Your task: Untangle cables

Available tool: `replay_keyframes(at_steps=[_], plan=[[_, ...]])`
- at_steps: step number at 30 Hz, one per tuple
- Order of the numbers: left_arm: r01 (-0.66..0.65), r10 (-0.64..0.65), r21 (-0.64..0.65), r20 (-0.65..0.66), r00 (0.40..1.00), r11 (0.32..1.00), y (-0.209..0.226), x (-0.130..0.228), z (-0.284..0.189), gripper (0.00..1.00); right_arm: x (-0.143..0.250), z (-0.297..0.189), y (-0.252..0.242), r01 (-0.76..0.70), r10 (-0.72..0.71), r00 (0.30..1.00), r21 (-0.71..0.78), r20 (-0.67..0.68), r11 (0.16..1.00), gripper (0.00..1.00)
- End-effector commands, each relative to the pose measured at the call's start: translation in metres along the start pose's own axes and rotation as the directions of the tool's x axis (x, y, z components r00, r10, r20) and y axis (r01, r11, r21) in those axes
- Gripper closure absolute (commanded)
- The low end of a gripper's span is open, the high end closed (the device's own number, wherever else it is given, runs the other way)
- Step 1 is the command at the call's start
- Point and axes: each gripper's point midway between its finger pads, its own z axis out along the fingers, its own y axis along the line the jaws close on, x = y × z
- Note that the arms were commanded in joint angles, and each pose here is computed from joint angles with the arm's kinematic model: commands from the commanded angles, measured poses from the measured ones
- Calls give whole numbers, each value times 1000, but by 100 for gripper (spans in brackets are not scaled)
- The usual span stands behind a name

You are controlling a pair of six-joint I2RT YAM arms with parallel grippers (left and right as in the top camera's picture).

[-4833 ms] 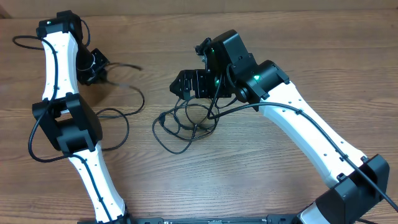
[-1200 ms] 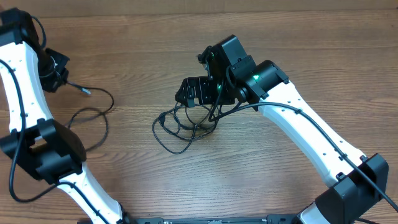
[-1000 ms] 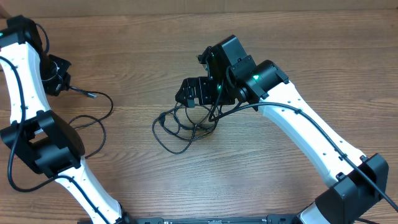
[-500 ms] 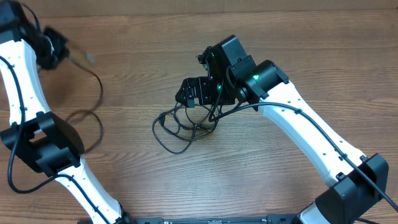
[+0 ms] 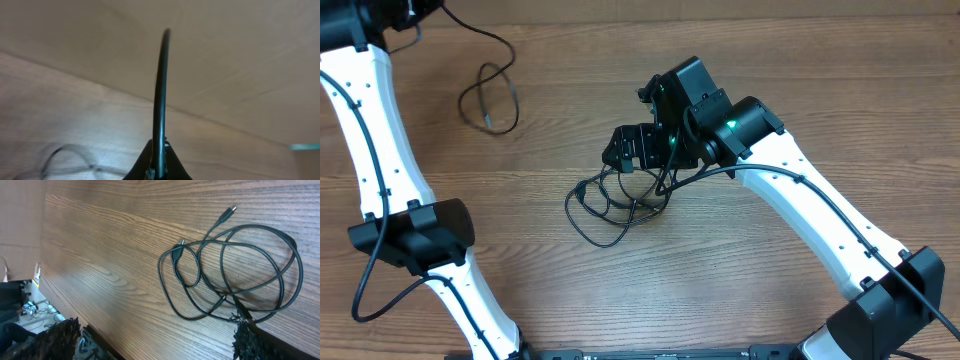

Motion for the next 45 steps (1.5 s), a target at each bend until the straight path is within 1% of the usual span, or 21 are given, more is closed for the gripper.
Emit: replay_keyframes(at_steps=[1, 2, 4, 6, 11, 16, 20, 24, 30, 31, 32, 37, 40, 45], plan=[[3, 6, -281, 31, 1000, 960, 53, -1, -7, 96, -7, -2, 2, 22, -22, 1000, 2, 14, 1000, 0], [11, -1, -364, 27, 1000, 932, 69, 3, -11, 96, -6, -2, 2, 25, -25, 1000, 3, 11, 1000, 0], [17, -10, -477, 17, 1000, 879, 91, 9, -16, 96, -6, -2, 2, 25, -25, 1000, 3, 11, 1000, 0], [27, -30, -519, 1, 1000, 854, 103, 16, -15, 96, -7, -2, 2, 26, -26, 1000, 1, 14, 1000, 0], [26, -88, -499, -102, 991, 866, 113, 45, 9, 96, -5, -2, 2, 23, -23, 1000, 4, 8, 1000, 0], [22, -160, -489, -243, 957, 872, 125, 87, 42, 96, -4, -2, 1, 19, -19, 1000, 7, 2, 1000, 0], [41, -205, -453, -320, 925, 891, 126, 111, 58, 96, -4, -2, 1, 20, -20, 1000, 7, 2, 1000, 0], [53, -226, -439, -352, 908, 897, 124, 120, 61, 96, -4, -2, 1, 20, -20, 1000, 7, 2, 1000, 0], [10, -214, -462, -392, 895, 887, 130, 128, 53, 93, -4, -2, 1, 20, -20, 1000, 7, 2, 1000, 0], [-4, -205, -462, -401, 893, 887, 131, 130, 52, 94, -4, -2, 1, 20, -20, 1000, 7, 2, 1000, 0], [-22, -190, -456, -413, 891, 890, 131, 130, 52, 96, -4, -2, 1, 20, -20, 1000, 7, 2, 1000, 0], [-76, -140, -429, -451, 882, 900, 131, 134, 52, 96, -4, -2, 1, 19, -19, 1000, 7, 2, 1000, 0], [-76, -143, -418, -468, 872, 905, 132, 138, 53, 96, -4, -2, 1, 19, -19, 1000, 8, 1, 1000, 0], [-55, -142, -351, -509, 849, 935, 131, 148, 56, 95, -4, -2, 1, 19, -19, 1000, 8, 1, 1000, 0]])
